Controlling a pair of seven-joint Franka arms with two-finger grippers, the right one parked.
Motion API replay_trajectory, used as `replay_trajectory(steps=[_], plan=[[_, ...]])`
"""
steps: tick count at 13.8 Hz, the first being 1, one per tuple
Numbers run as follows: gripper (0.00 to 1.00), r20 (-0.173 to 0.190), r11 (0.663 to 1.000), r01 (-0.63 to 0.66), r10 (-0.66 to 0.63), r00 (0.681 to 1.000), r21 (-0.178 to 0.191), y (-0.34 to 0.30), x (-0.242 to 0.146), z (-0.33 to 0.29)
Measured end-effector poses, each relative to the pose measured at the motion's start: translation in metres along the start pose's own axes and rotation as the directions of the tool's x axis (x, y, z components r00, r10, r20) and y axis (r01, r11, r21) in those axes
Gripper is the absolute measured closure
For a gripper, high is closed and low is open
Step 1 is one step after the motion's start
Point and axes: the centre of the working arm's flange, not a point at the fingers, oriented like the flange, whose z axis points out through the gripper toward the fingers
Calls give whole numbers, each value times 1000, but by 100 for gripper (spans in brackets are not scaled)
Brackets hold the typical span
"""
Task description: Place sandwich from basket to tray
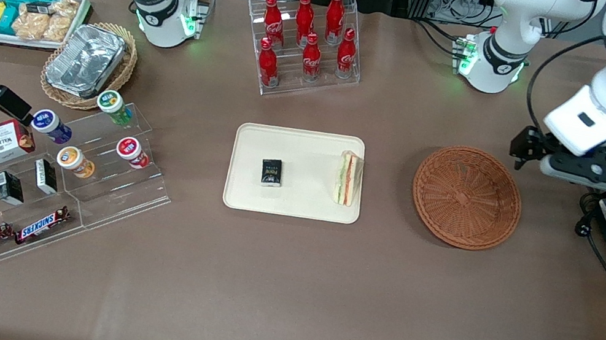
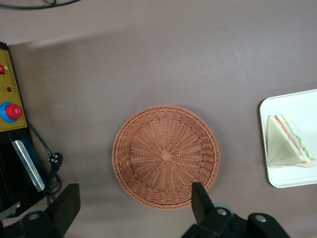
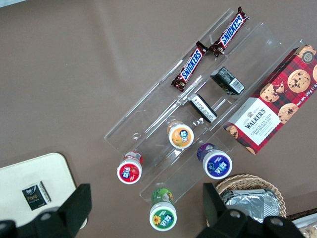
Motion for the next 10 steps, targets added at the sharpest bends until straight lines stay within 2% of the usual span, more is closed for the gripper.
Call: replay_trajectory(steps=[6, 10], plan=[[0, 21, 999, 36, -36, 999, -12, -49, -26, -6], [0, 39, 1000, 23, -22, 999, -21, -55, -42, 3]])
